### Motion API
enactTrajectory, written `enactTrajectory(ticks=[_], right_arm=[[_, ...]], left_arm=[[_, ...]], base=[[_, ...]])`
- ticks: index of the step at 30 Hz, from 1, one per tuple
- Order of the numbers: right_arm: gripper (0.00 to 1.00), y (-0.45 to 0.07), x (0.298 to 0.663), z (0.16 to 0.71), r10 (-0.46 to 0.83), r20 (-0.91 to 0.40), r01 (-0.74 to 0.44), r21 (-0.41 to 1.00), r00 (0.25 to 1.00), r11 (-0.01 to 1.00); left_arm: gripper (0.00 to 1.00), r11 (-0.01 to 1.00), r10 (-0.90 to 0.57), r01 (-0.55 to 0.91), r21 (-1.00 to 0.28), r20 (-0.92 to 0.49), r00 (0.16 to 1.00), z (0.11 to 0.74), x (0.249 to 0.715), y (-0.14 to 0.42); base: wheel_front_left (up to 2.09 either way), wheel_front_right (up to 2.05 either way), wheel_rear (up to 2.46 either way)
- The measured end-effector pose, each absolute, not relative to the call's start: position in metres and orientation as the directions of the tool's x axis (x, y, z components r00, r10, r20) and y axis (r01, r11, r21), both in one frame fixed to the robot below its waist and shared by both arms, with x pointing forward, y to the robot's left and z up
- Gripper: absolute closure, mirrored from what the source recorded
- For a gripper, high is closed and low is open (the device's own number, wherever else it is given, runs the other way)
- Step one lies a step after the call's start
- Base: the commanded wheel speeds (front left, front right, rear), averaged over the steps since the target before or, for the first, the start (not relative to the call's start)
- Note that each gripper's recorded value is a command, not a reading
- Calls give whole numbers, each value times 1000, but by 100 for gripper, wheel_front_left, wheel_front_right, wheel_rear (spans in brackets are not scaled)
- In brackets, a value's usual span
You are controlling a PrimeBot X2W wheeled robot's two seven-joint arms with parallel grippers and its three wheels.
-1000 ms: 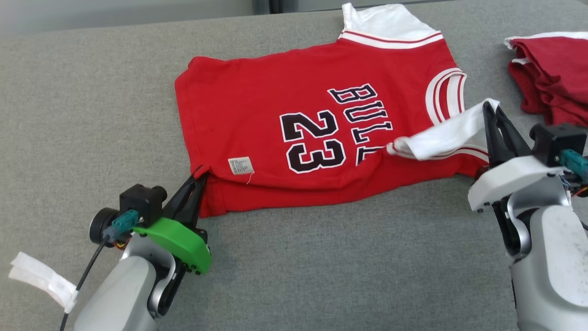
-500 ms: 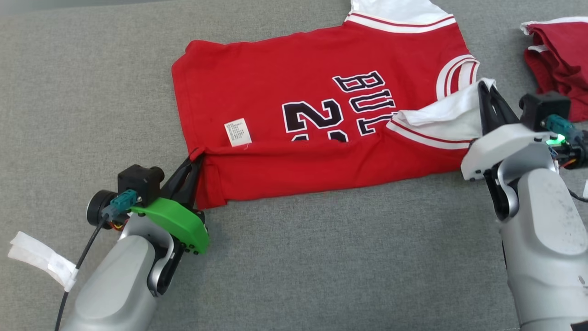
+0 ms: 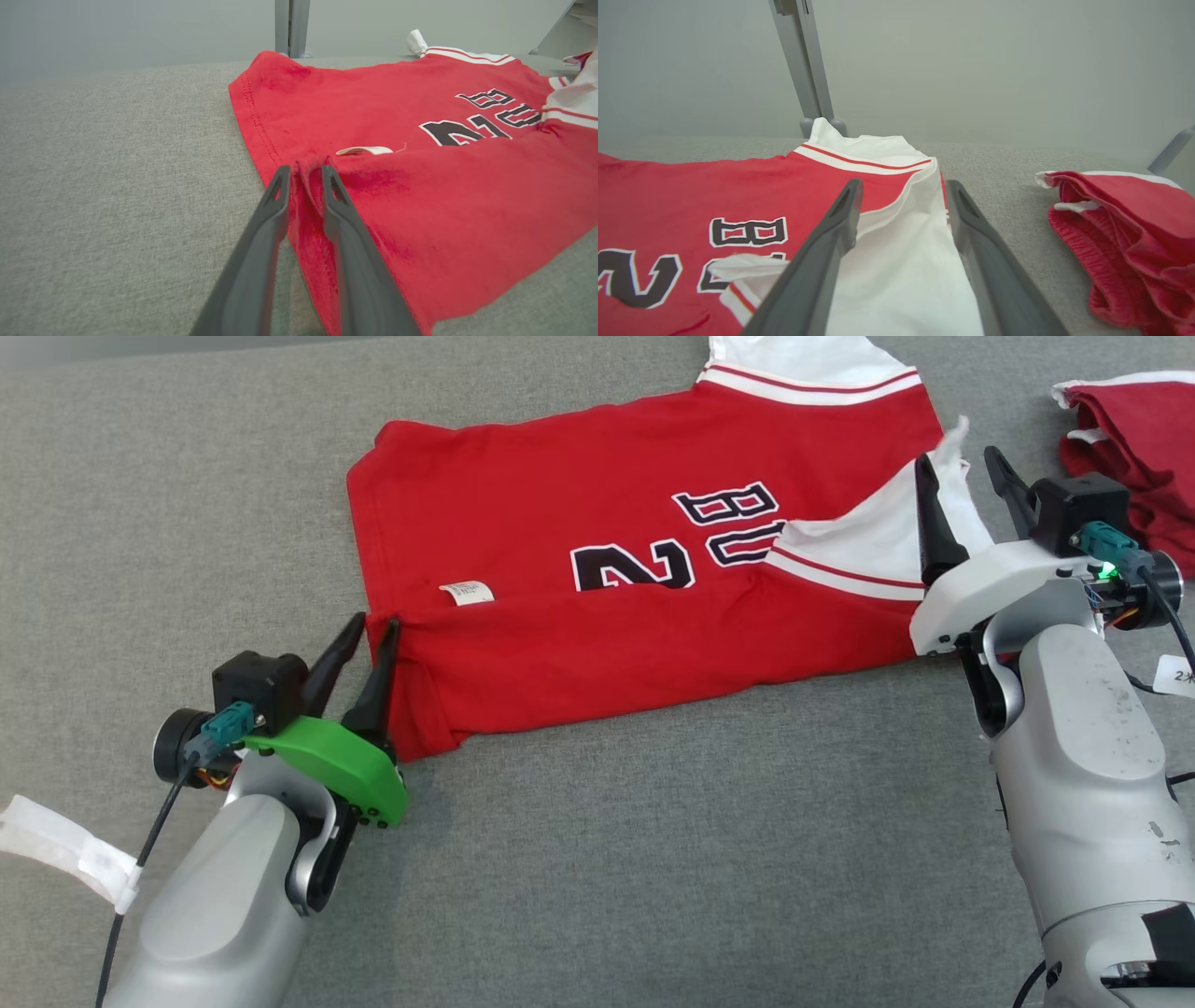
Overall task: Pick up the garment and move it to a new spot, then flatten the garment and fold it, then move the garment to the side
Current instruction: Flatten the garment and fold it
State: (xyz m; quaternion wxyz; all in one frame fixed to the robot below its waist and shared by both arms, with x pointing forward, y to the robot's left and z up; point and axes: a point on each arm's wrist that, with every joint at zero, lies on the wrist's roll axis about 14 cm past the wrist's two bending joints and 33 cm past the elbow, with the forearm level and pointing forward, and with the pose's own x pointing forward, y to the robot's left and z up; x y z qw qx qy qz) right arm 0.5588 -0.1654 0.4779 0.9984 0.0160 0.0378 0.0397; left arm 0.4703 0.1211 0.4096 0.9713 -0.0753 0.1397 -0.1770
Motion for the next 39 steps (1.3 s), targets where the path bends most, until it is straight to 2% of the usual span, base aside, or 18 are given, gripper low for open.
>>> enactTrajectory(ticks=[6,13,21,28,39], right_arm=[[0,-170,554,492,65,-20,-64,43,998,997],[0,-188,527,499,19,10,-19,33,1000,999],[0,-200,483,496,-8,6,8,32,1000,999],[0,-209,457,486,-32,-29,33,50,999,998],[0,-217,450,479,-45,-61,48,45,997,998]], left_arm=[[0,932,-343,305,-197,-200,918,423,468,124],[0,931,-328,285,-228,-184,926,430,439,123],[0,924,-309,231,-306,-238,921,425,399,117],[0,907,-311,181,-381,-312,898,413,384,107],[0,884,-302,87,-459,-419,856,385,391,100]], base=[[0,0,0],[0,0,0],[0,0,0],[0,0,0],[0,0,0]])
